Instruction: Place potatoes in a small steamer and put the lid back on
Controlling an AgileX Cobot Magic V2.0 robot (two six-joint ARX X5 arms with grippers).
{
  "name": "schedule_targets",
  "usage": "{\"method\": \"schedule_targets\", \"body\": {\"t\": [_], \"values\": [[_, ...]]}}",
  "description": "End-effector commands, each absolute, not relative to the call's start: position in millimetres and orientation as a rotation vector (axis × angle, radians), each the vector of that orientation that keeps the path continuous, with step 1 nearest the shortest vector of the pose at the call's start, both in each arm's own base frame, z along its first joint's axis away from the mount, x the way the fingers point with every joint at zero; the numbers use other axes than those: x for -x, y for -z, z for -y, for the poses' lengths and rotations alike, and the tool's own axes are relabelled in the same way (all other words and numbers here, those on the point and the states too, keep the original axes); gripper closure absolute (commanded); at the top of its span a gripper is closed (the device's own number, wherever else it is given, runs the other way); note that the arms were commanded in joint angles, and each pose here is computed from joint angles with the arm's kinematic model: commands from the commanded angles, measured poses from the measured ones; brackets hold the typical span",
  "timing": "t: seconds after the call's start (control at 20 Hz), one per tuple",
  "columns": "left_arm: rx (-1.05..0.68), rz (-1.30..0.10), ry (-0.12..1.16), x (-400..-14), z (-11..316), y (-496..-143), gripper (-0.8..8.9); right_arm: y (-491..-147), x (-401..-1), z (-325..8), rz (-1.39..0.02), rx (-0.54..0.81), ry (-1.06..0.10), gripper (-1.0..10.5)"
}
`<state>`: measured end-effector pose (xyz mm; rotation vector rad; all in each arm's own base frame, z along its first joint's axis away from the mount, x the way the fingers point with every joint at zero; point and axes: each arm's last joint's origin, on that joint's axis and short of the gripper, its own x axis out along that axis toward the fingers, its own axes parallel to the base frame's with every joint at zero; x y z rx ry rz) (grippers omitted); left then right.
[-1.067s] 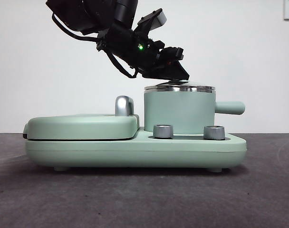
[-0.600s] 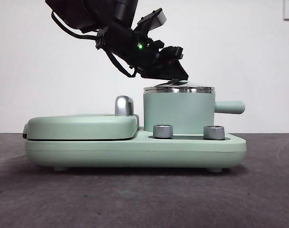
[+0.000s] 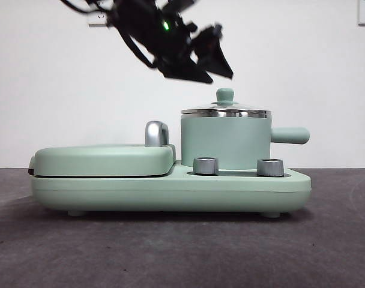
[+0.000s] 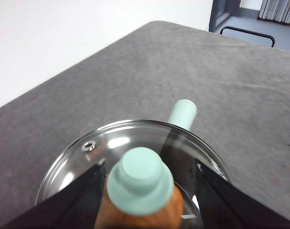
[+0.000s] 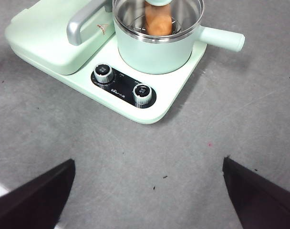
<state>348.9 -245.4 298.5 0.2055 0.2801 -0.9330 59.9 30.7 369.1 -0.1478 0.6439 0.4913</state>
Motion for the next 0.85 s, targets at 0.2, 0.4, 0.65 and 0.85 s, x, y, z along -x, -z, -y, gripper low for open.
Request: {"method": "schedule_targets", "body": {"t": [0.2,0.4,0.65,0.85], "values": [[-0.201,-0.314,0.912,-306,205,-362,5.43,-372,-60,-31,-0.635,0.136,-0.494,4.7],[-0.204,-0.439,0.874,-268,165,-388,5.43,-372,-60,-31,-0.634,0.135,-0.496,4.7],[-0.195,-0.477,0.843,-216,127,-397,5.43,-372,-60,-31,-0.635,0.133,-0.504,4.7],[-0.112,-0.488,0.797,-171,97,-377,5.42,-372,-60,-31,-0.635,0.133,-0.504,4.7]]}}
